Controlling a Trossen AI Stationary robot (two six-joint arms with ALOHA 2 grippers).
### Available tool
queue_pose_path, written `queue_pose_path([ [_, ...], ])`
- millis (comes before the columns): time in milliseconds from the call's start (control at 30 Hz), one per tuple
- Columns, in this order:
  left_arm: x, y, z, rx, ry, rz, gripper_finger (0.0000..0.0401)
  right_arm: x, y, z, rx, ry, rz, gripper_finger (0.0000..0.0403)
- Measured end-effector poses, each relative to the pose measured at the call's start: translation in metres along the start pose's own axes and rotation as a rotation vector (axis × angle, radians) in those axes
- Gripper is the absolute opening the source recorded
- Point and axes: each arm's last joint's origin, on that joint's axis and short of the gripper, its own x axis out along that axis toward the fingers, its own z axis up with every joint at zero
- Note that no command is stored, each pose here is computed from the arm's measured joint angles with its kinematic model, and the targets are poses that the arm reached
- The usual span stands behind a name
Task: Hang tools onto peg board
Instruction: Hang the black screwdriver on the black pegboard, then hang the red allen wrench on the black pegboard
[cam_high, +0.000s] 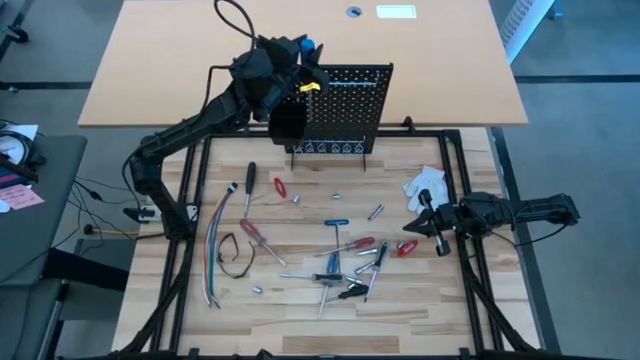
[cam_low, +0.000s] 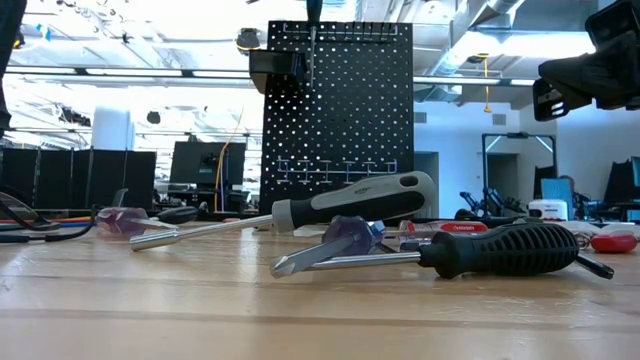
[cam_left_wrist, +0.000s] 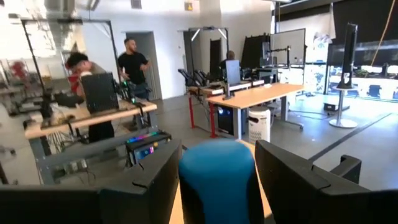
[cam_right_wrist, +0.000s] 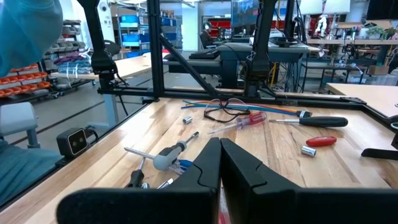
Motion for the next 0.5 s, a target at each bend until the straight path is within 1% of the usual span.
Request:
queue_pose_path([
  [67,-0.003,-0.001,0.004,0.022,-0.015,-0.005,0.0205,0.000,0.000,0.000,0.000,0.000,0.000,0.0017],
  [233,-0.022,-0.003,0.028,0.096,-0.038,-0.007,0.0205,0.000,0.000,0.000,0.000,0.000,0.000,0.0017],
  [367,-0.049,-0.008,0.045,0.202,0.017,0.017,0.0205,0.000,0.000,0.000,0.000,0.000,0.000,0.0017],
  [500,-0.078,-0.019,0.045,0.283,0.111,-0.024,0.0203,0.000,0.000,0.000,0.000,0.000,0.000,0.0017],
])
